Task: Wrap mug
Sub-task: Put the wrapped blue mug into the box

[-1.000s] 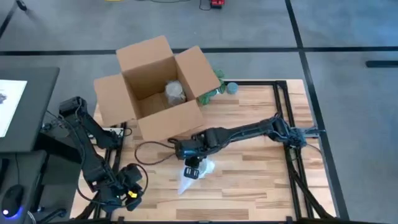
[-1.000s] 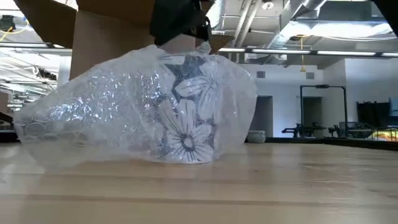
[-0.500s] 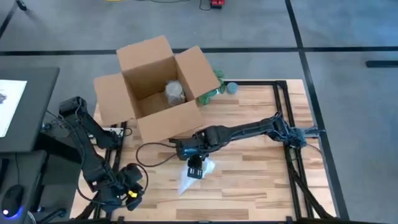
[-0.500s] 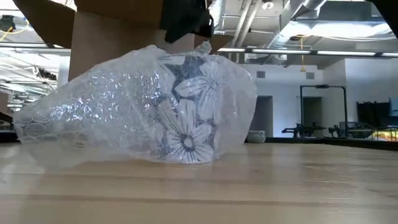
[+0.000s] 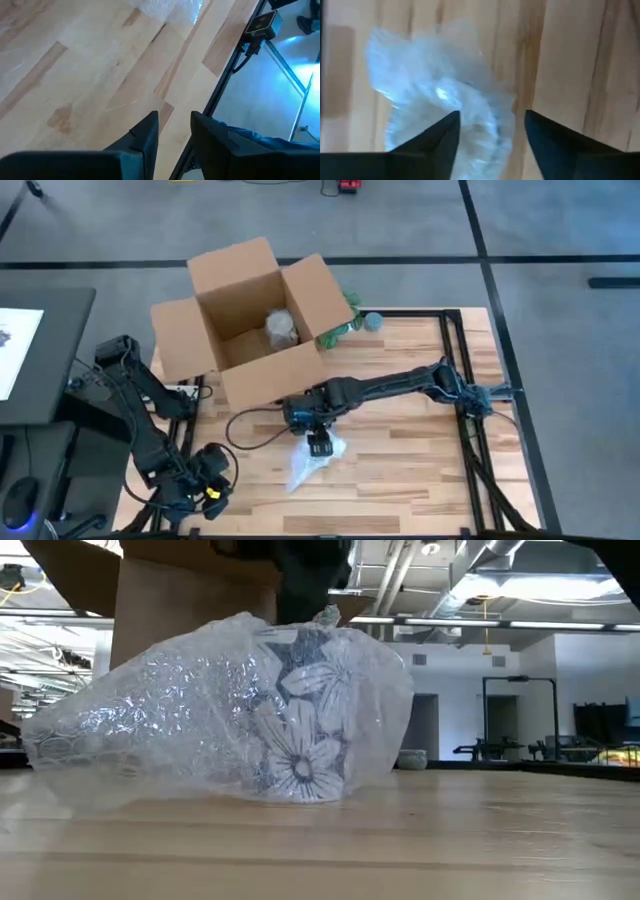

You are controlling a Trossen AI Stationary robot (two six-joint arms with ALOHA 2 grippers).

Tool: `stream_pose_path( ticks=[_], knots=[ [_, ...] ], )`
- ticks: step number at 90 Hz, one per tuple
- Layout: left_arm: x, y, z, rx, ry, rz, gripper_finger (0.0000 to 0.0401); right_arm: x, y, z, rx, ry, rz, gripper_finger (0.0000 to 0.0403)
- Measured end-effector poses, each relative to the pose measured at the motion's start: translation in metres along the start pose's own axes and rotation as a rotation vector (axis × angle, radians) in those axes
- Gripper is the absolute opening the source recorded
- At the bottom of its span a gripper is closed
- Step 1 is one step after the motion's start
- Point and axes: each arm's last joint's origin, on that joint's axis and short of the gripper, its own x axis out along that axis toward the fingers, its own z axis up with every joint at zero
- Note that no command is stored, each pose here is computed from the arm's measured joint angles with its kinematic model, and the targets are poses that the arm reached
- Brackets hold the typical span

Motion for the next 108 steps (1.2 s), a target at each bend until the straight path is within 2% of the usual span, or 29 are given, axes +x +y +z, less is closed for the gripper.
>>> stream_pose_path(
  ticks=[7, 17, 34, 45, 63, 67, 75, 85, 96, 108],
  knots=[
    [0.000, -0.001, 0.000, -0.003, -0.008, -0.006, 0.0095, 0.008, -0.001, -0.005, -0.010, 0.032, -0.001, 0.0251],
    [0.000, -0.002, 0.001, -0.007, -0.027, -0.018, 0.0095, 0.022, 0.000, -0.014, -0.013, 0.077, 0.001, 0.0253],
    [0.000, -0.002, 0.001, -0.012, -0.029, -0.018, 0.0095, 0.045, 0.007, -0.025, 0.047, 0.099, 0.011, 0.0225],
    [0.000, -0.002, 0.001, -0.018, -0.028, -0.018, 0.0095, 0.053, 0.013, -0.028, 0.099, 0.091, 0.011, 0.0176],
    [0.000, -0.002, 0.001, -0.025, -0.028, -0.019, 0.0095, 0.051, 0.022, -0.028, 0.184, 0.101, 0.009, 0.0036],
    [0.000, -0.002, 0.001, -0.028, -0.027, -0.022, 0.0095, 0.048, 0.025, -0.028, 0.185, 0.121, 0.033, 0.0023],
    [0.000, -0.005, 0.000, -0.036, -0.024, -0.046, 0.0095, 0.033, 0.036, -0.024, 0.186, 0.131, 0.053, 0.0023],
    [0.000, -0.009, 0.000, -0.056, -0.017, -0.093, 0.0095, -0.012, 0.051, -0.019, 0.161, 0.097, 0.083, 0.0023],
    [-0.005, -0.016, -0.002, -0.070, -0.012, -0.147, 0.0095, -0.066, 0.065, -0.011, 0.126, -0.026, 0.170, 0.0023],
    [-0.023, -0.032, 0.000, -0.052, -0.061, -0.226, 0.0095, -0.128, 0.075, -0.005, 0.078, -0.210, 0.294, 0.0022]
  ],
)
